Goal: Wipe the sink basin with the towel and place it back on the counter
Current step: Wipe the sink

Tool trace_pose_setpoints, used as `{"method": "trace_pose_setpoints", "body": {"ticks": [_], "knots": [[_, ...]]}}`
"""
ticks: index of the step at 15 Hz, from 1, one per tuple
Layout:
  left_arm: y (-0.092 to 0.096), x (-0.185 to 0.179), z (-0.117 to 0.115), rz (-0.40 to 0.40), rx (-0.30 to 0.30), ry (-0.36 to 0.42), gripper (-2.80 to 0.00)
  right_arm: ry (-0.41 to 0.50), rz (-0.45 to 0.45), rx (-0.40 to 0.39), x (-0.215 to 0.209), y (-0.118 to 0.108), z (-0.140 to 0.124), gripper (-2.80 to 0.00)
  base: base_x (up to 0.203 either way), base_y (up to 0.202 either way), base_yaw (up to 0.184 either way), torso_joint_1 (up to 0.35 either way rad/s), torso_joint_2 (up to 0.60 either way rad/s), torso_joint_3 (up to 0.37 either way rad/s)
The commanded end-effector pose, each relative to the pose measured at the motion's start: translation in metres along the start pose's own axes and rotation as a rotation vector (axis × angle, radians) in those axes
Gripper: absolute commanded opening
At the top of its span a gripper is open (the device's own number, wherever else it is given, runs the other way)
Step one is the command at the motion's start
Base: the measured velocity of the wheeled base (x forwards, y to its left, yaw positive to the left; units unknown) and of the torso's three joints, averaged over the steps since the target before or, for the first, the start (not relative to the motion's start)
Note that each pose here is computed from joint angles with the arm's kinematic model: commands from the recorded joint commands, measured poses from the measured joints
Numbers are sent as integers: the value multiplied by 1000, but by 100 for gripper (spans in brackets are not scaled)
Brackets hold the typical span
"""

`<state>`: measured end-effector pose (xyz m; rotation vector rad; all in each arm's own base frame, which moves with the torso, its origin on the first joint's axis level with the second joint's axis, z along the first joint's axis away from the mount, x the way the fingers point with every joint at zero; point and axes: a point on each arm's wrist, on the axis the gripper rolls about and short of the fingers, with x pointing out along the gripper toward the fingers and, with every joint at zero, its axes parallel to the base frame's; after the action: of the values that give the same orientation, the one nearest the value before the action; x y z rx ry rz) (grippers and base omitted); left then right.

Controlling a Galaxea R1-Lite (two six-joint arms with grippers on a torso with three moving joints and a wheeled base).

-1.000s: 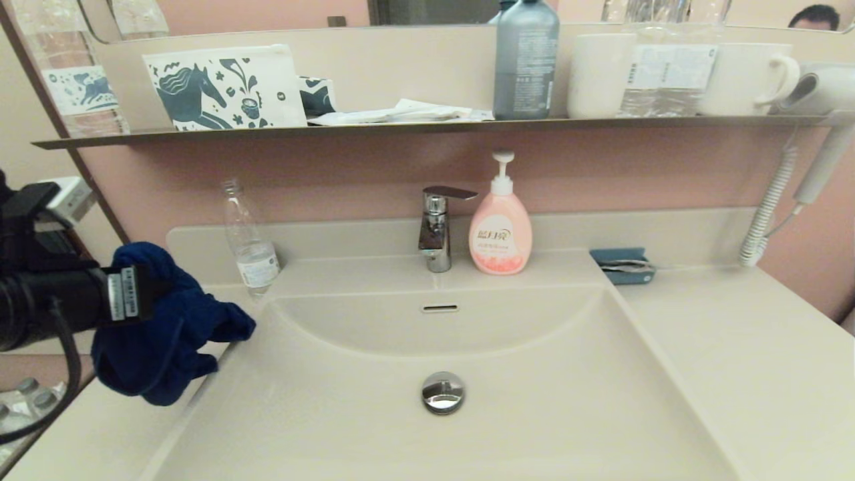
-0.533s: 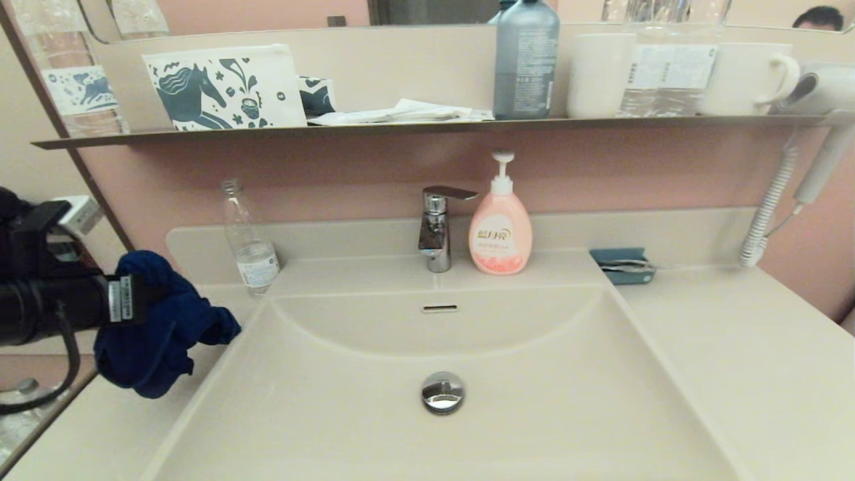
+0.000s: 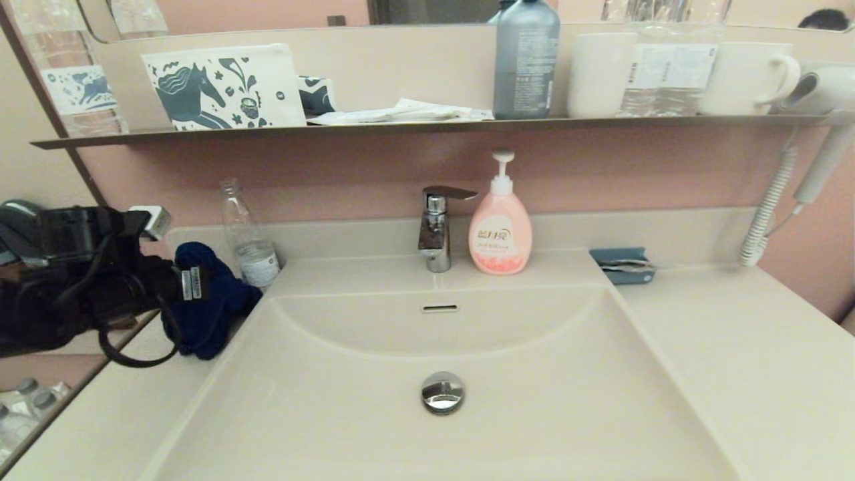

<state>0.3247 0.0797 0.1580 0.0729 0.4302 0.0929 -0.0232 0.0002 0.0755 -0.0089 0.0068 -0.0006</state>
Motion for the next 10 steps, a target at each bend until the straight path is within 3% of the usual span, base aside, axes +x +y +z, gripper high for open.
{"method": "trace_pose_setpoints", "body": {"ticks": [1, 5, 10], "knots": [[7, 41, -12, 4, -7, 50, -280, 1, 1, 0, 0, 0, 0, -280, 0, 0, 0, 0, 0, 0], [26, 70, -27, 37, -22, 88, -280, 1, 1, 0, 0, 0, 0, -280, 0, 0, 0, 0, 0, 0], [26, 83, -46, 29, -32, 143, -280, 1, 1, 0, 0, 0, 0, -280, 0, 0, 0, 0, 0, 0]]}}
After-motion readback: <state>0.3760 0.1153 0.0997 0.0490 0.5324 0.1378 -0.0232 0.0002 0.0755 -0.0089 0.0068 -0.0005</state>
